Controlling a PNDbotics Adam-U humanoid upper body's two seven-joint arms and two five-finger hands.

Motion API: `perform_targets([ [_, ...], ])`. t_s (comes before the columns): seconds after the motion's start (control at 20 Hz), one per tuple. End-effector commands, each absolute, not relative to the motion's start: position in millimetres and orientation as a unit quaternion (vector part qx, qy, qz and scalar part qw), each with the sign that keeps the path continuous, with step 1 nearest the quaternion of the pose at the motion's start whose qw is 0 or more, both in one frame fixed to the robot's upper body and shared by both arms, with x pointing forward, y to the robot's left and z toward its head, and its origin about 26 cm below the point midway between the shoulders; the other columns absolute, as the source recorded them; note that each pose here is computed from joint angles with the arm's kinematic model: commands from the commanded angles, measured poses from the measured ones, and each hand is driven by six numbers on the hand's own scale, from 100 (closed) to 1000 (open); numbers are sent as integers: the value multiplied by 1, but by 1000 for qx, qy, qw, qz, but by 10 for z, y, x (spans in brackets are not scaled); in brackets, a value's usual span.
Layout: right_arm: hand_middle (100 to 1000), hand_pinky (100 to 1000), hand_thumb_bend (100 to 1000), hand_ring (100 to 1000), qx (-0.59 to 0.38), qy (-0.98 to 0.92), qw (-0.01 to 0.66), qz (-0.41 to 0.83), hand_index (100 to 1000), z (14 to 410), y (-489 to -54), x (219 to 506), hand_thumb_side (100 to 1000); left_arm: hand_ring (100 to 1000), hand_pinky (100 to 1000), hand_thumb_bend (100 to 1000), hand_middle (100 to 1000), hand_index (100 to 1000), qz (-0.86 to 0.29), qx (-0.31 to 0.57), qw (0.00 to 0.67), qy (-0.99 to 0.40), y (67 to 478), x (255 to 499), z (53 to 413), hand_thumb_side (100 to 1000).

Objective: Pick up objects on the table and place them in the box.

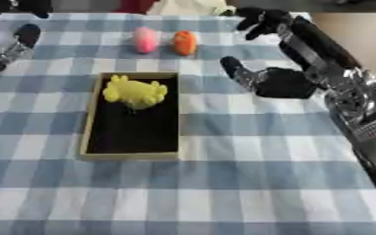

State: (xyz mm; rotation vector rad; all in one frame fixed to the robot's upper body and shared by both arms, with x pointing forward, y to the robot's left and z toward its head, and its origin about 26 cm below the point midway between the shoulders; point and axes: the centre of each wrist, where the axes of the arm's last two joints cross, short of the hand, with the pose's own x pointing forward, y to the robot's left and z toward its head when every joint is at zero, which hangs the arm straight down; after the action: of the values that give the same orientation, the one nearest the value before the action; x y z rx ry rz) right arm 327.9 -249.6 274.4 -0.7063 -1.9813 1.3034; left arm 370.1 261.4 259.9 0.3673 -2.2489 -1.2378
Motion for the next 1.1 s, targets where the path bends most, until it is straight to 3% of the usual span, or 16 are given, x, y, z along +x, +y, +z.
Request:
perform_targets([
  [0.05,815,886,346,789,-299,-735,311,524,977,2962,-2536,3351,636,744,884,166,730,952,-441,121,260,-851,2669,3539,2733,864],
  [0.5,826,888,417,794,-336,-709,341,519,954,3076,-2514,4025,624,726,901,134,710,964,-398,51,315,-860,2567,3436,2373,928],
  [0.85,825,887,448,794,-369,-682,413,478,948,2894,-2708,4543,626,723,909,149,705,970,-385,-1,323,-864,2366,3405,2284,931],
  [1.1,821,886,454,793,-391,-665,465,435,949,2703,-2927,4746,634,720,910,151,700,971,-390,-29,314,-865,2263,3366,2291,934],
])
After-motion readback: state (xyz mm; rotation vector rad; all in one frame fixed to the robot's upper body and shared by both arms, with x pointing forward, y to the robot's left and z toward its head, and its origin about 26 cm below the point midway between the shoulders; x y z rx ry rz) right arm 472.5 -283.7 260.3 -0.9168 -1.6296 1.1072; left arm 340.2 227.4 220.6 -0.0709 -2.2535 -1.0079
